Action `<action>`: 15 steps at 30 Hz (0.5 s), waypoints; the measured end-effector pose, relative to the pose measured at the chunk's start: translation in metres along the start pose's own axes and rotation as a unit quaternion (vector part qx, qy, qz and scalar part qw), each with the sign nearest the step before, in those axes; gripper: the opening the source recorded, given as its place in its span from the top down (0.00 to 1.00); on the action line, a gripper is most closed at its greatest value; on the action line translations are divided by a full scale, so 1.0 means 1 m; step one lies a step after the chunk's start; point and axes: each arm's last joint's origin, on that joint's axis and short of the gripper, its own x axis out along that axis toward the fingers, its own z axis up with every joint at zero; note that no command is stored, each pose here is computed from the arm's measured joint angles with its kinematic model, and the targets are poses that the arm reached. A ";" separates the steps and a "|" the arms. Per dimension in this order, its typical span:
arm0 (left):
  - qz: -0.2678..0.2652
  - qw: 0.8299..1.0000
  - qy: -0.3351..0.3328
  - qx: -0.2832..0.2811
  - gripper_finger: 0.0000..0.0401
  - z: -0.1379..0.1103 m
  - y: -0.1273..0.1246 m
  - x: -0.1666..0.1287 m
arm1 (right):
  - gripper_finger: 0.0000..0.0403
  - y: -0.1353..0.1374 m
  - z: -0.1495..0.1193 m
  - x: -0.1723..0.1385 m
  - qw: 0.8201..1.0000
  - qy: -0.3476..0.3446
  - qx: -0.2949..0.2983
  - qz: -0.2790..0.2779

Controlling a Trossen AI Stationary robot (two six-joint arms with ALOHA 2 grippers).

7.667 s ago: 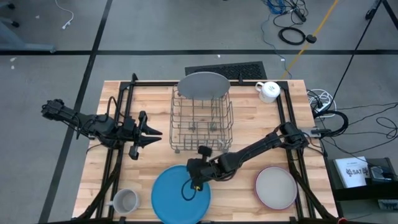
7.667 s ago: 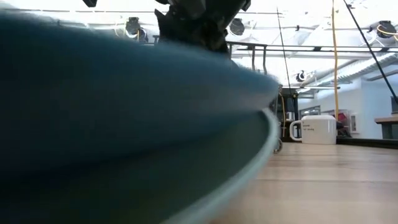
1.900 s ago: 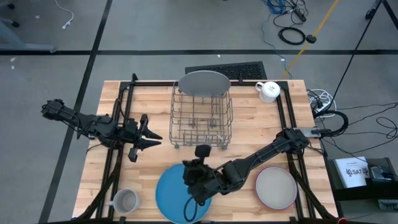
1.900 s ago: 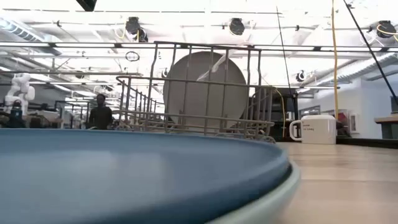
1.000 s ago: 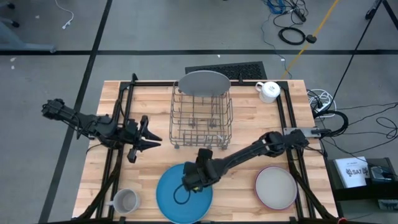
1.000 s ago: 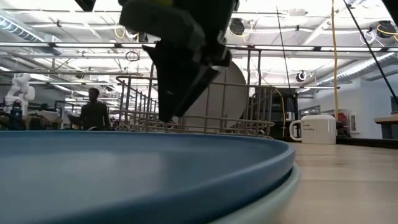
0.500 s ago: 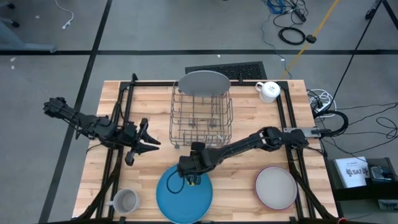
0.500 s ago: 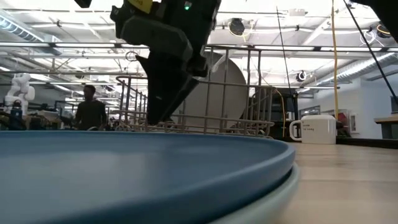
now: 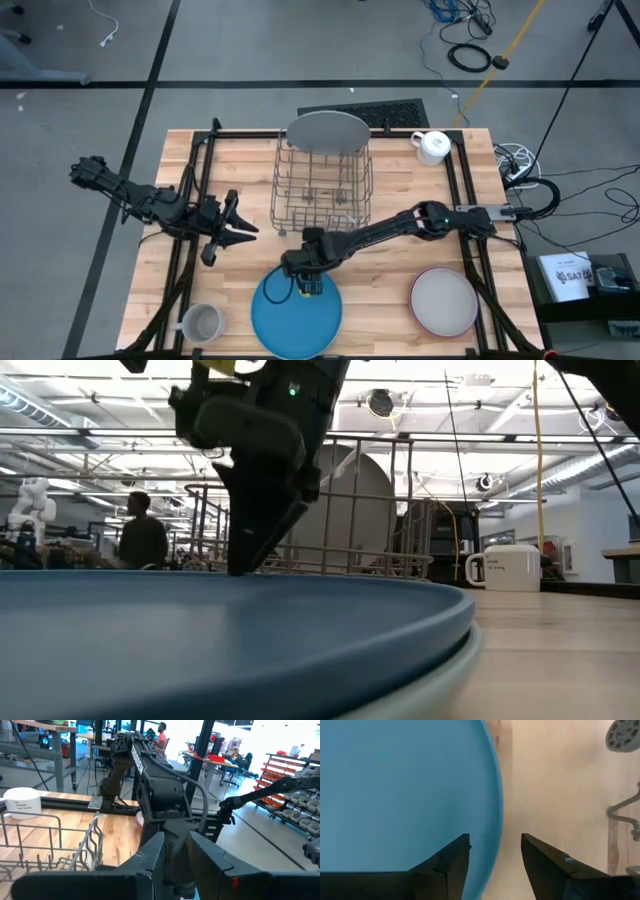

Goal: Sort dishes
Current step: Put the blue plate into the dish rack

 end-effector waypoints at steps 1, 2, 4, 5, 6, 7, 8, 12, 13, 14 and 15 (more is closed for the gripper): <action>0.000 1.000 0.000 0.000 0.78 0.000 0.000 0.000 | 0.58 0.000 0.000 0.003 1.000 0.002 0.001 0.009; 0.000 1.000 0.000 0.000 0.78 0.000 0.000 0.000 | 0.58 0.000 0.000 0.004 1.000 0.003 0.001 0.014; 0.000 1.000 0.000 0.000 0.78 0.000 0.000 0.000 | 0.58 0.000 -0.001 0.009 1.000 0.007 0.003 0.012; 0.000 1.000 0.000 0.000 0.78 0.000 0.000 0.000 | 0.58 0.000 -0.001 0.011 1.000 0.007 0.004 0.010; 0.000 1.000 0.000 0.000 0.78 0.000 0.000 0.000 | 0.58 0.000 -0.002 0.012 1.000 0.010 0.005 0.006; 0.000 1.000 0.000 0.000 0.78 0.000 0.000 0.000 | 0.59 0.001 -0.002 0.014 1.000 0.011 0.005 0.001; 0.000 1.000 0.000 0.000 0.78 0.000 0.000 0.000 | 0.60 0.001 -0.002 0.015 1.000 0.009 0.005 -0.001; 0.000 1.000 0.000 0.001 0.78 0.000 0.000 0.000 | 0.72 0.001 -0.001 0.016 1.000 0.005 0.005 0.000; 0.000 1.000 0.000 0.001 0.78 0.000 0.000 0.000 | 0.75 0.001 -0.001 0.016 1.000 0.005 0.005 -0.001; 0.000 1.000 0.001 0.001 0.78 0.000 0.000 0.000 | 0.79 0.001 -0.001 0.016 1.000 0.005 0.005 -0.002; 0.000 1.000 0.001 0.001 0.78 0.000 0.000 0.000 | 0.83 0.000 -0.001 0.016 1.000 0.005 0.005 -0.002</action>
